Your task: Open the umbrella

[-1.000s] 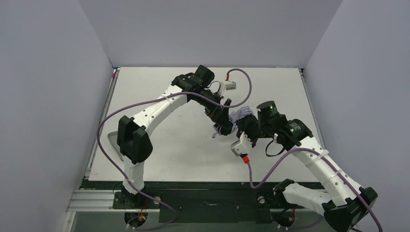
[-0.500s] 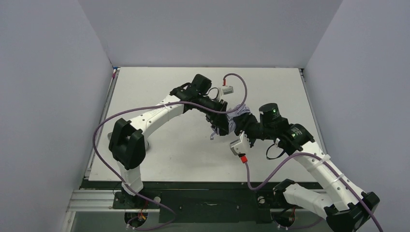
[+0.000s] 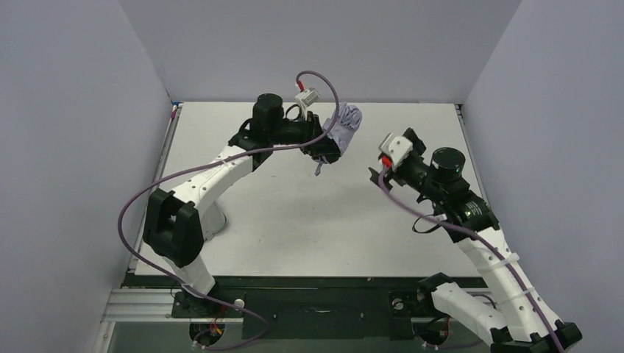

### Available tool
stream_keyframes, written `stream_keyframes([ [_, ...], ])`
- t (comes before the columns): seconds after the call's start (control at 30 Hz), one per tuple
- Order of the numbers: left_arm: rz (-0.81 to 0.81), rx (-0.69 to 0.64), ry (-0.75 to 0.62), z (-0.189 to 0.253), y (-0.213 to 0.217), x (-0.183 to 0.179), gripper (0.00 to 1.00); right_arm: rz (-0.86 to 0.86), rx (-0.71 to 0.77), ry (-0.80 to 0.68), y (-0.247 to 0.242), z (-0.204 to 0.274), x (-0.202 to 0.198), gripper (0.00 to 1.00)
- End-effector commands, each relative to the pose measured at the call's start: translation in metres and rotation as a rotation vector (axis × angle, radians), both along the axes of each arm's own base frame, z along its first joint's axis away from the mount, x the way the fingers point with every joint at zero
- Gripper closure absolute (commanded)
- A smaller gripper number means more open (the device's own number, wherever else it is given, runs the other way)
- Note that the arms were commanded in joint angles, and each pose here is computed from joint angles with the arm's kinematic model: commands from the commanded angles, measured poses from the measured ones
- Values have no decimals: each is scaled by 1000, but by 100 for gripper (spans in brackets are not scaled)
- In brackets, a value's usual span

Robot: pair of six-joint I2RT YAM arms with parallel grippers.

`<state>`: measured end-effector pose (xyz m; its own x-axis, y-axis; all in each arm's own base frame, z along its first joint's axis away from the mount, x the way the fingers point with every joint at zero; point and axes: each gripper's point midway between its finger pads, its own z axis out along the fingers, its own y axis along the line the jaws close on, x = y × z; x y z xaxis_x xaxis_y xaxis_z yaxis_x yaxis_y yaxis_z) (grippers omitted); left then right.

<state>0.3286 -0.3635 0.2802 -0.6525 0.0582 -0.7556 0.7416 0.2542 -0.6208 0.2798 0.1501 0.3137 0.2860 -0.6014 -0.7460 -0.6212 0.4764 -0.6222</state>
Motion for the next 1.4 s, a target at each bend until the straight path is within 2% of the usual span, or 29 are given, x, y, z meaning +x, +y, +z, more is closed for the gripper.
stream_keyframes([
  [0.0, 52, -220, -325, 99, 9, 3, 83, -198, 634, 332, 14, 52, 22, 16],
  [0.03, 57, -224, -338, 101, 10, 3, 83, -165, 726, 426, 25, 62, 23, 15],
  [0.1, 53, -236, -362, 107, 10, 3, 83, -84, 826, 544, 44, 78, 20, 14],
  [0.13, 52, -246, -372, 111, 9, 3, 83, -46, 867, 559, 50, 88, 21, 14],
  [0.17, 48, -253, -376, 114, 9, 2, 83, -14, 924, 646, 60, 90, 20, 14],
  [0.2, 47, -266, -381, 118, 8, 2, 83, 34, 967, 631, 65, 104, 22, 14],
  [0.23, 48, -271, -383, 119, 8, 2, 83, 62, 1017, 704, 72, 103, 22, 14],
  [0.27, 46, -279, -386, 123, 7, 1, 83, 109, 1055, 673, 75, 116, 24, 14],
  [0.3, 47, -283, -386, 124, 6, 2, 83, 113, 1102, 721, 78, 114, 26, 14],
  [0.37, 39, -301, -389, 128, 4, -2, 83, 132, 1163, 715, 80, 121, 31, 14],
  [0.57, -17, -328, -421, 135, -10, -18, 83, 130, 1245, 737, 89, 126, 51, 14],
  [0.7, -35, -348, -421, 138, -14, -22, 83, 62, 1270, 714, 88, 119, 67, 14],
  [0.8, -44, -366, -415, 142, -15, -23, 83, -5, 1255, 706, 89, 109, 76, 19],
  [0.93, -60, -382, -415, 147, -16, -27, 83, -129, 1208, 681, 82, 90, 84, 19],
  [1.03, -95, -379, -408, 144, -19, -34, 83, -127, 1216, 664, 82, 91, 86, 22],
  [1.1, -124, -371, -399, 139, -22, -40, 83, -118, 1233, 664, 84, 94, 89, 30],
  [1.13, -129, -359, -390, 136, -24, -41, 82, -110, 1237, 657, 84, 98, 89, 42],
  [1.17, -131, -352, -384, 133, -24, -41, 77, -106, 1240, 652, 84, 100, 90, 57],
  [1.2, -124, -326, -364, 128, -23, -38, 74, -108, 1242, 648, 84, 102, 92, 66],
  [1.23, -111, -310, -354, 125, -22, -35, 66, -114, 1240, 647, 83, 104, 93, 82],
  [1.27, -93, -278, -342, 119, -17, -30, 59, -119, 1241, 640, 80, 105, 95, 88],
  [1.3, -70, -264, -340, 118, -13, -26, 48, -118, 1247, 628, 78, 108, 95, 97],
  [1.33, -37, -237, -336, 115, -4, -19, 41, -119, 1258, 611, 73, 112, 97, 100],
  [1.37, -1, -225, -337, 114, 2, -12, 26, -116, 1267, 601, 69, 116, 97, 100],
])
